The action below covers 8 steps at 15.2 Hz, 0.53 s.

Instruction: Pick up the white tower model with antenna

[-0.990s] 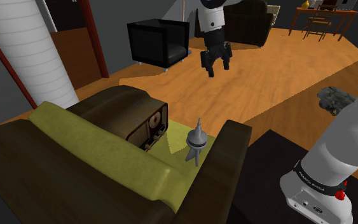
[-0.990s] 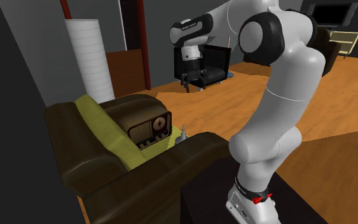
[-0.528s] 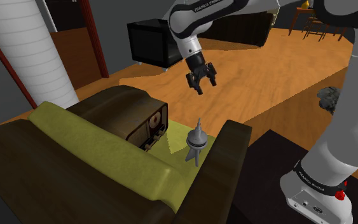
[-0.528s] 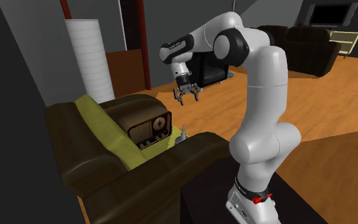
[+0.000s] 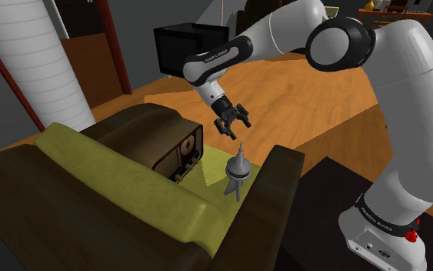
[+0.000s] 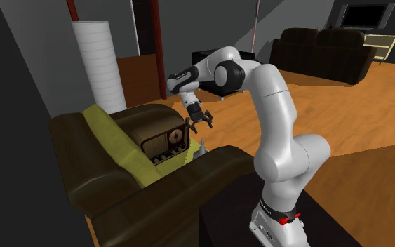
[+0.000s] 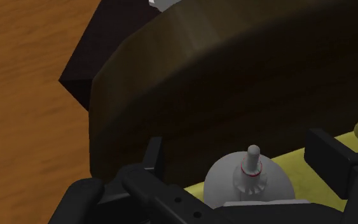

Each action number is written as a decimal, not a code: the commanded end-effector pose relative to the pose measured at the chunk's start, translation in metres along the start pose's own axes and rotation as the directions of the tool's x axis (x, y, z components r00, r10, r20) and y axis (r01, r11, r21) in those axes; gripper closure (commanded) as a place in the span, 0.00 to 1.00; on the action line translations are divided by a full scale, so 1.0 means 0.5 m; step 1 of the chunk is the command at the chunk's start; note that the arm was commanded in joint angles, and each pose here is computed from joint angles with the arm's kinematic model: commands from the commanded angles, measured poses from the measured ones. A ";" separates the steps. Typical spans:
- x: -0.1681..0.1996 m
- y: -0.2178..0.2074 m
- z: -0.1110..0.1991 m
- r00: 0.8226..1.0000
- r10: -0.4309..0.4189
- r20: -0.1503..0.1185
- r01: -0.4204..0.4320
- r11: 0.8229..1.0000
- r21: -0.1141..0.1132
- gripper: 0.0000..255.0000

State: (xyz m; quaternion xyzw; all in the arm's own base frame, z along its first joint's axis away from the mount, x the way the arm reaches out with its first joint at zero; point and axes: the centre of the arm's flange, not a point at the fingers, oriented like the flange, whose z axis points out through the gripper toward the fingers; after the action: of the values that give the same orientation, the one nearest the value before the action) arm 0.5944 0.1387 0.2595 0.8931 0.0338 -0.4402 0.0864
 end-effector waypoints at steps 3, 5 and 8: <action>0.112 -0.049 0.076 0.988 -0.020 0.155 0.025 0.999 -0.028 0.00; 0.146 -0.065 0.104 0.979 -0.026 0.203 0.034 0.999 -0.036 0.00; 0.171 -0.069 0.123 0.979 -0.026 0.203 0.034 0.999 -0.036 0.00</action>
State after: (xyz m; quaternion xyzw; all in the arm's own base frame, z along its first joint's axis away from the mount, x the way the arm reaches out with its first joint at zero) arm 0.5942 0.1590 0.1571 0.8418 0.0468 -0.5283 0.1002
